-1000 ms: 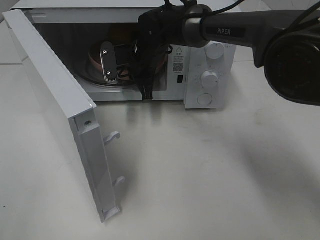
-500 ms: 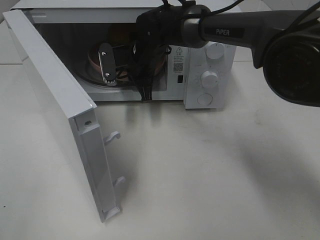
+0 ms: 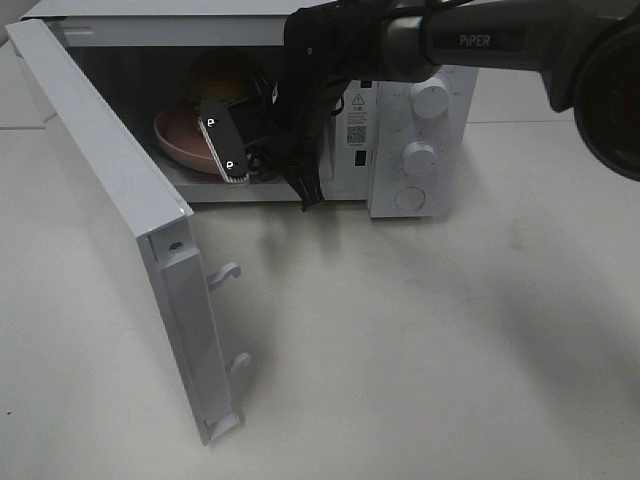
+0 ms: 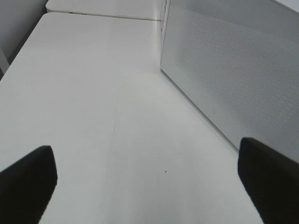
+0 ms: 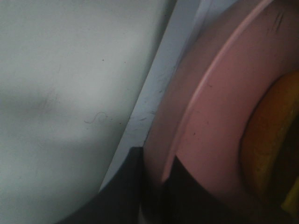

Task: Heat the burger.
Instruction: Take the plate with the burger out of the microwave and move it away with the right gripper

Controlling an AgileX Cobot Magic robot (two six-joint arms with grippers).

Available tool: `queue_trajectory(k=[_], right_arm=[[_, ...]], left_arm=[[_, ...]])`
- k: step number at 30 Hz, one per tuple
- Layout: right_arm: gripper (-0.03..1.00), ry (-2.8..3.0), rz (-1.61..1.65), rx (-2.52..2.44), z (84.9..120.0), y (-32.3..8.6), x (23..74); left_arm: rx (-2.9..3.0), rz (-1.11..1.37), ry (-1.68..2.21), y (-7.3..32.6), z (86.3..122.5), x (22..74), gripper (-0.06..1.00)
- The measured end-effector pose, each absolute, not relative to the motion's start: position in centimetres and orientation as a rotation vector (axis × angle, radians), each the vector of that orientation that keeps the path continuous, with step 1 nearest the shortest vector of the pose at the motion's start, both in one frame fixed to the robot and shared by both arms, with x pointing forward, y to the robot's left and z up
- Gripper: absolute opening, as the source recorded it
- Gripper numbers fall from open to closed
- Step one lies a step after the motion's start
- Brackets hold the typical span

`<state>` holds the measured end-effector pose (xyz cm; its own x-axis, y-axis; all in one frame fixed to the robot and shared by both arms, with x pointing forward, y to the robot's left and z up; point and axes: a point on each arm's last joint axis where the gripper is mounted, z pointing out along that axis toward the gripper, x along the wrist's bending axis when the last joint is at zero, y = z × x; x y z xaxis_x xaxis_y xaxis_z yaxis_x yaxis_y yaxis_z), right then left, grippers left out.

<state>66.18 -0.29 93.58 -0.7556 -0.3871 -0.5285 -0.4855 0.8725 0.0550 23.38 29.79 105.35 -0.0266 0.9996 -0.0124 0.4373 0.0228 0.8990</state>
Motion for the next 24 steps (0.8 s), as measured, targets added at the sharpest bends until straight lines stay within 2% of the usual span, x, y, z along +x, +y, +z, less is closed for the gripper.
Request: queue_trajectory(k=[24], right_arm=[[0.11, 2.357, 0.219, -0.87, 95.4, -3.5, 60.9]], left_arm=[[1.509, 0.963, 1.562, 29.8, 105.4, 23.4, 0.97]])
